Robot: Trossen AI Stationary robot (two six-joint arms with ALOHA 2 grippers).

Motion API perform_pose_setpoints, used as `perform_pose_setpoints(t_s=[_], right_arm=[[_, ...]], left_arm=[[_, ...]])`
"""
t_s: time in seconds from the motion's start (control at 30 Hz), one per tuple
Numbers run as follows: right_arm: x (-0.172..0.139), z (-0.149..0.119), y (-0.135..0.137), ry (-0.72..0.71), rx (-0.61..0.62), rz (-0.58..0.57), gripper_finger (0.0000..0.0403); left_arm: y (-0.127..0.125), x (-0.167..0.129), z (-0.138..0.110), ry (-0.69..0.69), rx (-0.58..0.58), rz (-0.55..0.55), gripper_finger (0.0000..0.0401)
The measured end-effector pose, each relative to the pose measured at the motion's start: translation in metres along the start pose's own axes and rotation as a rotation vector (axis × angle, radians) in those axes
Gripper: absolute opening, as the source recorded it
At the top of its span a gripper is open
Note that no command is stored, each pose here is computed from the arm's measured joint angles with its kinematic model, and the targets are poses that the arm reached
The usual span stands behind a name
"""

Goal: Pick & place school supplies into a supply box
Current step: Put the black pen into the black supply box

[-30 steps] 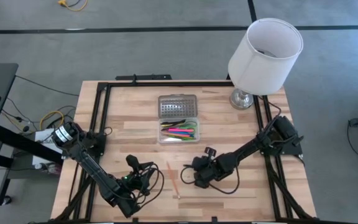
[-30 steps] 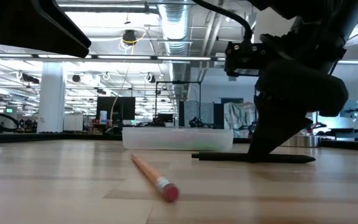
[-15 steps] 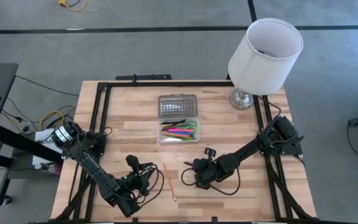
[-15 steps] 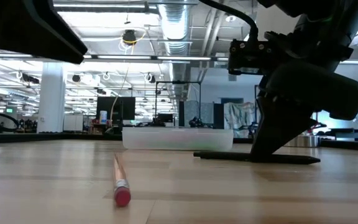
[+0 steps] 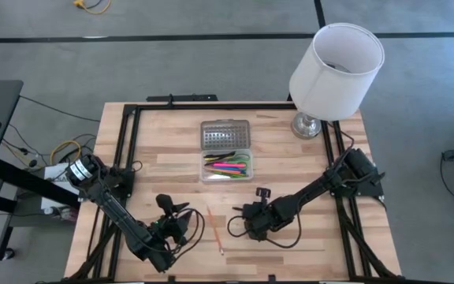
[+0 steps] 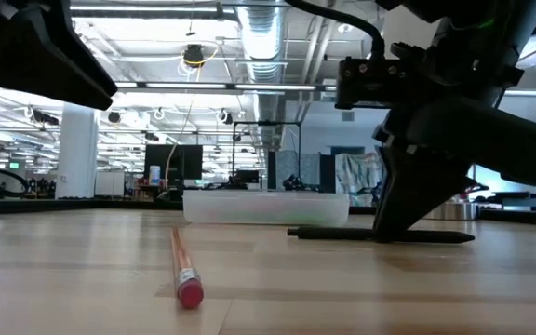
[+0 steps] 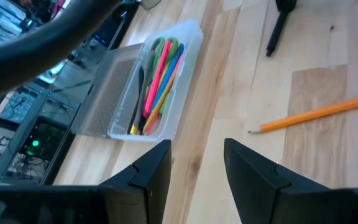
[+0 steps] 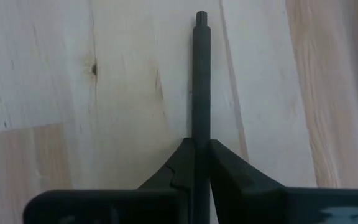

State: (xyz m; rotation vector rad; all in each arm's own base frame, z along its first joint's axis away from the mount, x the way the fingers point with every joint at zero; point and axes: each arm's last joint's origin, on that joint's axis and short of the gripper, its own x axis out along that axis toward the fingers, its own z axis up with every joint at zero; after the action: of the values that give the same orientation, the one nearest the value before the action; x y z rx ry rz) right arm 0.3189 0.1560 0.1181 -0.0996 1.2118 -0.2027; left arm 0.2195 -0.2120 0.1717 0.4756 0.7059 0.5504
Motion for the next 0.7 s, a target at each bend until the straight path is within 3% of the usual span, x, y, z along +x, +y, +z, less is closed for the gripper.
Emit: perform_pose_setpoints(t_s=[0.47,0.7], right_arm=[[0.001,0.012,-0.013,0.088,0.063,0.134,0.0049],[0.002,0.013,-0.015,0.101,0.066,0.148,0.0026]], left_arm=[[0.001,0.000,-0.002,0.019,-0.012,0.000,0.0144],[0.002,-0.002,-0.004,0.028,-0.019,0.004,0.0144]])
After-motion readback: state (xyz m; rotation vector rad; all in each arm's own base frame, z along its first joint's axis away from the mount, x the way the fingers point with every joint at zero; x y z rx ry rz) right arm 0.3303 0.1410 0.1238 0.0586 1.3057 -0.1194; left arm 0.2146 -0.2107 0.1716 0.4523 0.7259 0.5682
